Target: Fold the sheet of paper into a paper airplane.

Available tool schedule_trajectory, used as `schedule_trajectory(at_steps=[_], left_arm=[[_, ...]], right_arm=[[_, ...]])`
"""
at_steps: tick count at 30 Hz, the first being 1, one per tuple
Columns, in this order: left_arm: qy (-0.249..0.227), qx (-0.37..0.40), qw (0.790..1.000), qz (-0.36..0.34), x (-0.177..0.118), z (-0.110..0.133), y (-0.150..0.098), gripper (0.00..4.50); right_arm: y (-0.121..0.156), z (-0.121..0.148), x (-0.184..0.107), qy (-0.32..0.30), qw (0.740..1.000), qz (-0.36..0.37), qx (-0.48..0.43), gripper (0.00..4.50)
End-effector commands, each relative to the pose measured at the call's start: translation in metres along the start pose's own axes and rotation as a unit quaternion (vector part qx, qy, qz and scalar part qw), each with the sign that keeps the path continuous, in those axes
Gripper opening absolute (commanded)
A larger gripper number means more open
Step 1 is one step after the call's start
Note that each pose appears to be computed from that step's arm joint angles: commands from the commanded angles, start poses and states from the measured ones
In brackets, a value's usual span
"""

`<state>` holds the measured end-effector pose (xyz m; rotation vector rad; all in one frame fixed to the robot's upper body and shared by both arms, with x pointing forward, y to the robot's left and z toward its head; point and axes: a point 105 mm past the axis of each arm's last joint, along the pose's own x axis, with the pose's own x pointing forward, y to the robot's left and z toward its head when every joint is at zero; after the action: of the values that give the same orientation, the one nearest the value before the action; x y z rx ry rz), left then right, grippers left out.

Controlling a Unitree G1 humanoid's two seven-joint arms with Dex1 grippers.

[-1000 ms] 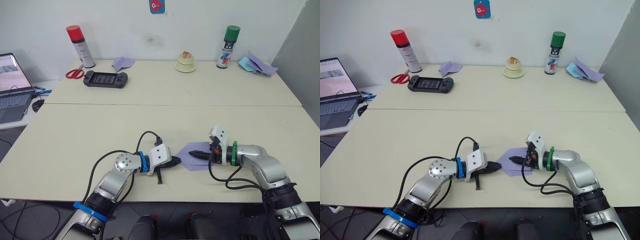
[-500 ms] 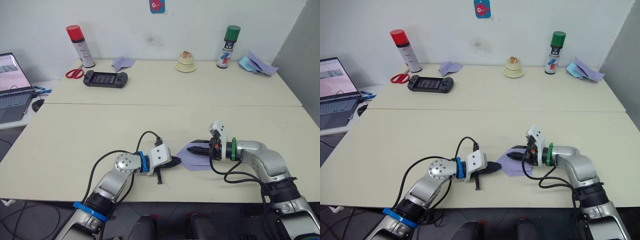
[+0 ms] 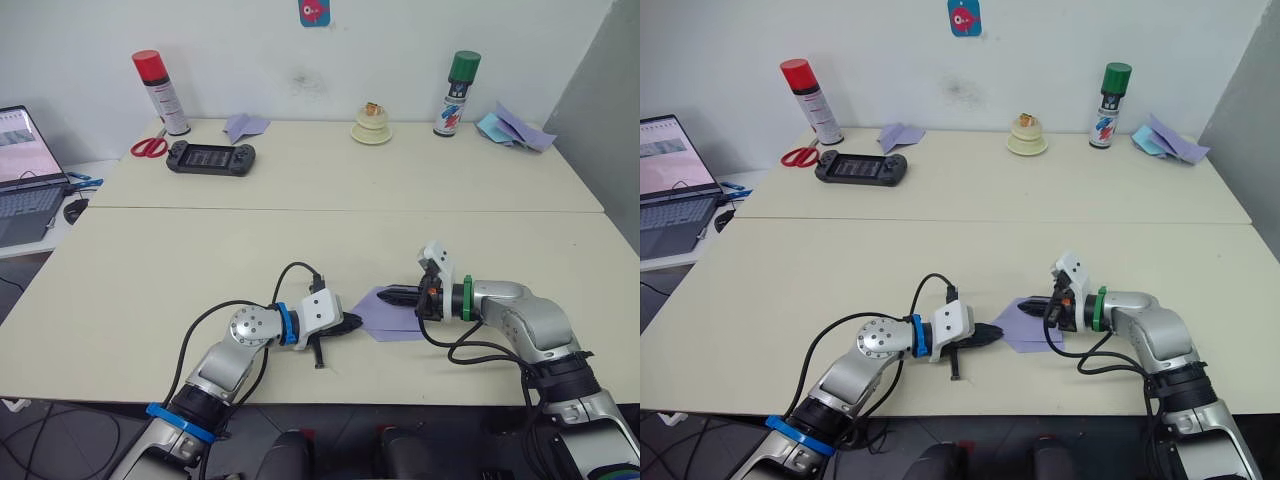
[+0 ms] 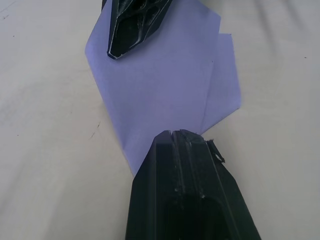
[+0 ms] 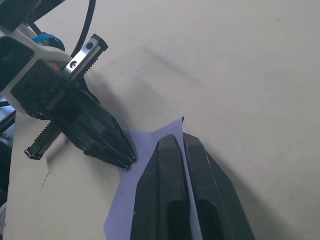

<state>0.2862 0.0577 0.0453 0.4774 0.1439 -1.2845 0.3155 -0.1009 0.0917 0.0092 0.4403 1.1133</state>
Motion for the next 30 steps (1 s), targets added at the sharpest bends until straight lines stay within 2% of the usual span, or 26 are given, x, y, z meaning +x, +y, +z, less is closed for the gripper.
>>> schedule_trajectory(at_steps=[1,5,9,11,15,18,23,30], left_arm=[[0.095,-0.049,0.994,-0.035,-0.007,-0.054,-0.026,0.00],[0.099,-0.052,0.993,-0.034,-0.009,-0.057,-0.026,0.00],[0.104,-0.057,0.993,-0.030,-0.011,-0.060,-0.025,0.00],[0.105,-0.057,0.992,-0.029,-0.012,-0.061,-0.025,0.00],[0.106,-0.058,0.992,-0.027,-0.012,-0.062,-0.023,0.00],[0.107,-0.058,0.992,-0.026,-0.013,-0.062,-0.022,0.00],[0.109,-0.059,0.992,-0.024,-0.017,-0.063,-0.020,0.00],[0.112,-0.059,0.992,-0.023,-0.022,-0.065,-0.019,0.00]], right_arm=[[0.004,0.011,-0.004,-0.011,0.998,0.009,-0.063,0.03],[0.013,0.011,-0.007,-0.017,0.987,0.023,-0.155,0.03],[0.023,0.000,-0.009,-0.005,0.957,0.043,-0.288,0.03],[0.024,-0.004,-0.009,-0.006,0.946,0.047,-0.322,0.03],[0.031,-0.019,-0.010,0.010,0.892,0.070,-0.446,0.03],[0.031,-0.027,-0.010,0.020,0.860,0.076,-0.504,0.03],[0.029,-0.039,-0.010,0.032,0.824,0.078,-0.561,0.03],[0.022,-0.051,-0.010,0.051,0.811,0.074,-0.578,0.03]])
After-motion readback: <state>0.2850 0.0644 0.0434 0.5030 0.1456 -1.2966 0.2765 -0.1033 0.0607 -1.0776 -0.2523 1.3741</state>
